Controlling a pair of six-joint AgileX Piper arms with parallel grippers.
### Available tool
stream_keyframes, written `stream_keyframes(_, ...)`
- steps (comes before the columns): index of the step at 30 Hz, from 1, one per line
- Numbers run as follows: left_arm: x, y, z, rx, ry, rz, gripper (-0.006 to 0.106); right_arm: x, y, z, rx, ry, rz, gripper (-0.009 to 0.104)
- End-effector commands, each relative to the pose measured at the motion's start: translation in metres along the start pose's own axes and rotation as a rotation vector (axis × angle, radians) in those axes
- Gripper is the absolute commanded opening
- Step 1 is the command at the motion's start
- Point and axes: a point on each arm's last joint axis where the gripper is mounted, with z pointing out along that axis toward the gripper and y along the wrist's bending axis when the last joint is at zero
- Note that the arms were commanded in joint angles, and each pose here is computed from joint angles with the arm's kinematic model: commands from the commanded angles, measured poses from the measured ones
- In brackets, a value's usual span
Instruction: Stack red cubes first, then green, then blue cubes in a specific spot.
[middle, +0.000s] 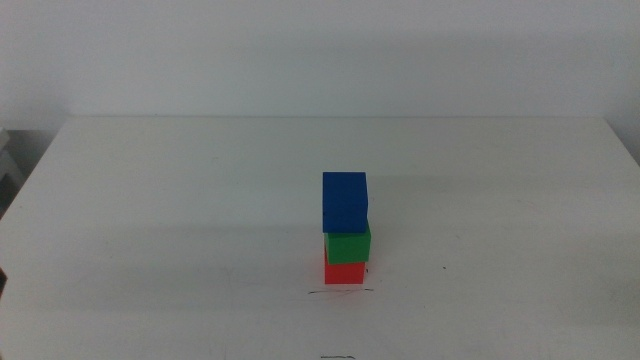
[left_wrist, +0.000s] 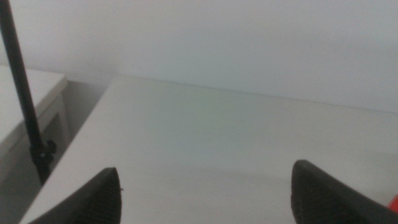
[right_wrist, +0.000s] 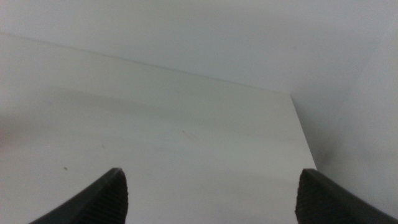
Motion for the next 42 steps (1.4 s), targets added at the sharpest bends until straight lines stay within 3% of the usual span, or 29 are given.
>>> stream_keyframes(1, -0.007, 0.002, 0.001, -0.007, -0.14, 0.01, 0.094, -0.003, -0.002, 0.0, 0.041, -0.117, -0.033, 0.075)
stream_keyframes(8, 0.018, 0.007, 0.005, -0.01, -0.205, 0.009, 0.094, 0.038, 0.006, 0.004, 0.054, -0.176, -0.034, 0.075)
stream_keyframes(13, 0.038, 0.01, 0.007, -0.018, -0.183, 0.026, 0.094, 0.062, 0.01, 0.012, 0.039, -0.084, -0.03, 0.075)
stream_keyframes(20, 0.069, 0.016, 0.012, -0.033, -0.126, 0.069, 0.093, 0.062, 0.01, 0.012, 0.044, -0.076, -0.041, 0.075)
stream_keyframes(42, 0.067, 0.015, 0.011, -0.031, -0.141, 0.067, 0.093, 0.055, 0.009, 0.011, 0.044, -0.154, 0.025, 0.075)
